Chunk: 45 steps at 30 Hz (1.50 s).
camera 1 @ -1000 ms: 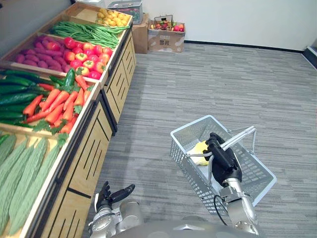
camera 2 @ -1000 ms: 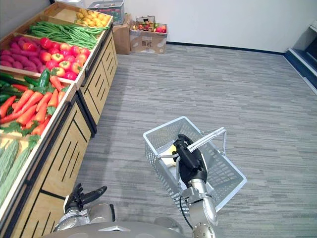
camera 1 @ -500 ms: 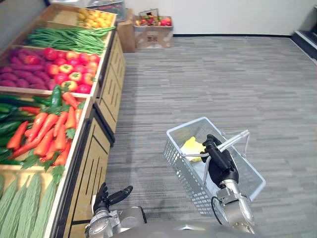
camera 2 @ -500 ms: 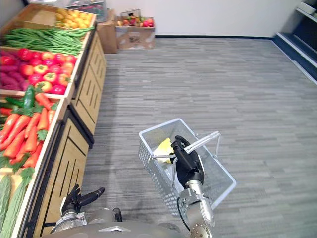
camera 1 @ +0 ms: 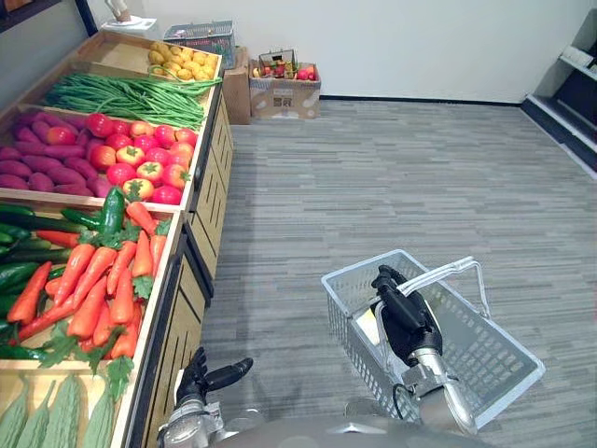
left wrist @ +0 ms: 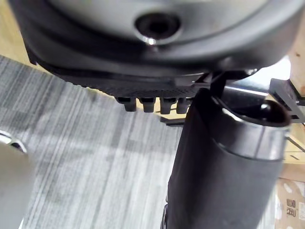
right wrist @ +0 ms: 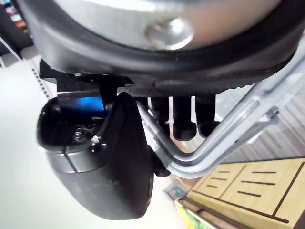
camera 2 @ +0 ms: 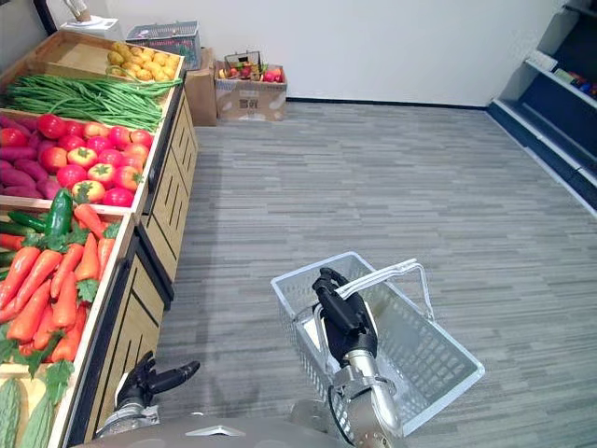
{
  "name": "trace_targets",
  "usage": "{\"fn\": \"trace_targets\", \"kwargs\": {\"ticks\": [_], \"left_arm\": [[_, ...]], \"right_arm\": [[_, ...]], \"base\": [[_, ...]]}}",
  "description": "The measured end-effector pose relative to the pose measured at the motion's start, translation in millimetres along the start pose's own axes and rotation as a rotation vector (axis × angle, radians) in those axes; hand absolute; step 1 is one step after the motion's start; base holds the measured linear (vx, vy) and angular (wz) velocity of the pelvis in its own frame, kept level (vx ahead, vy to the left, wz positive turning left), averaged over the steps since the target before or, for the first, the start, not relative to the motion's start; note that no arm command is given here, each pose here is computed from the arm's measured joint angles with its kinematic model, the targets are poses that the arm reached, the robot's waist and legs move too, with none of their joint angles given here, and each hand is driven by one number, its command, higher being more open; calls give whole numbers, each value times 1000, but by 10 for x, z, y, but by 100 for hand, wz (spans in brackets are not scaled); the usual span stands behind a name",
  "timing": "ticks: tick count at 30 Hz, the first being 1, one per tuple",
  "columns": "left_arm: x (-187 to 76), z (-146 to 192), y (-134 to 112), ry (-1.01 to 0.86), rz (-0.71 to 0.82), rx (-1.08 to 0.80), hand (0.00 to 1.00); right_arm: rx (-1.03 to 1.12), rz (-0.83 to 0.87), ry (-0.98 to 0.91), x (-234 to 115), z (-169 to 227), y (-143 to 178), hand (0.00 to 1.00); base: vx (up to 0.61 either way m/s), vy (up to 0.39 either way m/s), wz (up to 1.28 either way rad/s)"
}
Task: Pick vegetable in the basket
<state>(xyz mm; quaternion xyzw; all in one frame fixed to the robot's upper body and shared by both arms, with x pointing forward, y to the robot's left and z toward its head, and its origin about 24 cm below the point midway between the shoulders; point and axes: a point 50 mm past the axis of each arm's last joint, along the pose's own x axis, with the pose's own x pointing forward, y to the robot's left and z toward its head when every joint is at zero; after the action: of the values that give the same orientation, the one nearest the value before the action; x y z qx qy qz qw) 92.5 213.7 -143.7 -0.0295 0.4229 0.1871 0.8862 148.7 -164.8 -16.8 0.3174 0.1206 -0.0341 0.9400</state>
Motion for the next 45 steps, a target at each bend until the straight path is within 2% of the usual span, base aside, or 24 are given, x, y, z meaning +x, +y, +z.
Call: {"fn": "trace_targets", "kwargs": {"ticks": [12, 14, 27, 35, 37, 45], "left_arm": [[-6, -108, 28, 52, -13, 76, 100], [-9, -118, -70, 56, -43, 71, 100], [-29, -149, -82, 62, -33, 45, 100], [-6, -29, -77, 8, -20, 1, 100], [-22, -64, -164, 21, -42, -6, 100], [13, 23, -178, -6, -65, 41, 100]], "right_arm": [[-29, 4, -2, -9, 23, -36, 0], [-41, 1, -15, 13, 70, -58, 0], [-28, -27, -26, -10, 110, -128, 0], [4, -45, -33, -32, 95, -139, 0], [-9, -77, -34, -82, 111, -219, 0], [20, -145, -16, -208, 22, -301, 0]], "base": [[217, -176, 36], [341, -310, 37], [234, -221, 14], [200, 87, -26], [184, 243, 34], [150, 191, 52]]}}
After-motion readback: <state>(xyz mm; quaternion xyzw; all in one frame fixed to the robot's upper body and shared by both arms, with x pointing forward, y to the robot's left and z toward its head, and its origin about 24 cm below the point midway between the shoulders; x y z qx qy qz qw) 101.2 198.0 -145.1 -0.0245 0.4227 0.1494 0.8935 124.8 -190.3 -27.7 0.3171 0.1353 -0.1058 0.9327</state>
